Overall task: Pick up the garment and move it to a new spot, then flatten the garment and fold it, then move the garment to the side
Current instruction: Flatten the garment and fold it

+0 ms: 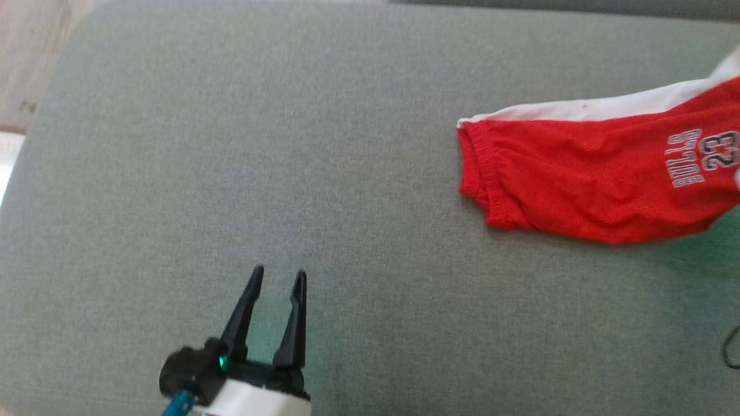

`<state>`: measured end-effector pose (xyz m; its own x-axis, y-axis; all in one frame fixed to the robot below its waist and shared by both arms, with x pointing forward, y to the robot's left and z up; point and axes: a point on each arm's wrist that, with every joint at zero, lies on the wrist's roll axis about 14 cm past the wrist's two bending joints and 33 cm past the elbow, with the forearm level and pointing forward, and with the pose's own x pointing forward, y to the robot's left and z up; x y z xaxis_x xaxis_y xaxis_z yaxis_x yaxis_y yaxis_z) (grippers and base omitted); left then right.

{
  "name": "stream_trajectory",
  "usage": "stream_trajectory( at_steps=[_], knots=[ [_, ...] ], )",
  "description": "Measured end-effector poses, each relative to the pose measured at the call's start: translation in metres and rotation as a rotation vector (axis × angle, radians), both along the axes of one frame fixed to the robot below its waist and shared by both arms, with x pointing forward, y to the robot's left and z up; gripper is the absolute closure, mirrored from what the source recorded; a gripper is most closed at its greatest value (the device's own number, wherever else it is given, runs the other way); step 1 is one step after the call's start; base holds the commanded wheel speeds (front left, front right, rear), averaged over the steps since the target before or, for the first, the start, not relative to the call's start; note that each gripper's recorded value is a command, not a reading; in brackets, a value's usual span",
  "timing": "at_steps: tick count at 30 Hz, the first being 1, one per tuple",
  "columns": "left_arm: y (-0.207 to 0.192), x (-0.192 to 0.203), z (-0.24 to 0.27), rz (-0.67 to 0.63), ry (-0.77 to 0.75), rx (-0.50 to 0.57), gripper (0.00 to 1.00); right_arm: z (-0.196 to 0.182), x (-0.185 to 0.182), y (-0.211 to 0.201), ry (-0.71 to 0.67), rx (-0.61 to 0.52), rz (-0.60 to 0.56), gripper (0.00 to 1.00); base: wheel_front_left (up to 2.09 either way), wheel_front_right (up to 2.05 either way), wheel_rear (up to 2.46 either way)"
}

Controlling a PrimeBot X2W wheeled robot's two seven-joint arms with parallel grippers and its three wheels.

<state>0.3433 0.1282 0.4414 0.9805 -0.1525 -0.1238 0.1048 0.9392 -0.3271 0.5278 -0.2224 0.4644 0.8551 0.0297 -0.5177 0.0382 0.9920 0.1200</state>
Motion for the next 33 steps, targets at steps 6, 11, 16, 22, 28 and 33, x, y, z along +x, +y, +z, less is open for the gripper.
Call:
stream_trajectory(
  at_steps=[6, 11, 16, 22, 28, 33],
  knots=[
    [-0.005, -0.014, -0.004, -0.01, 0.018, -0.005, 0.0, 0.008, -0.017, 0.09, 0.022, 0.038, 0.21, 1.0, 0.0, 0.0, 0.0],
    [-0.013, -0.021, -0.014, -0.037, 0.053, -0.006, 0.0, -0.015, -0.029, 0.158, 0.079, 0.071, 0.364, 1.0, 0.0, 0.0, 0.0],
    [-0.007, -0.021, -0.016, -0.003, 0.063, 0.002, 0.0, -0.036, -0.037, 0.189, 0.124, 0.112, 0.437, 1.0, 0.0, 0.0, 0.0],
    [0.001, -0.03, -0.021, 0.033, 0.086, 0.006, 0.0, -0.044, -0.047, 0.226, 0.128, 0.212, 0.499, 0.0, 0.0, 0.0, 0.0],
    [-0.006, -0.028, -0.017, 0.012, 0.07, -0.002, 0.0, -0.023, -0.069, 0.26, 0.096, 0.403, 0.556, 0.0, 0.0, 0.0, 0.0],
    [-0.013, -0.026, -0.012, -0.014, 0.048, -0.006, 0.0, 0.005, -0.074, 0.259, -0.033, 0.436, 0.553, 0.0, 0.0, 0.0, 0.0]
  ],
)
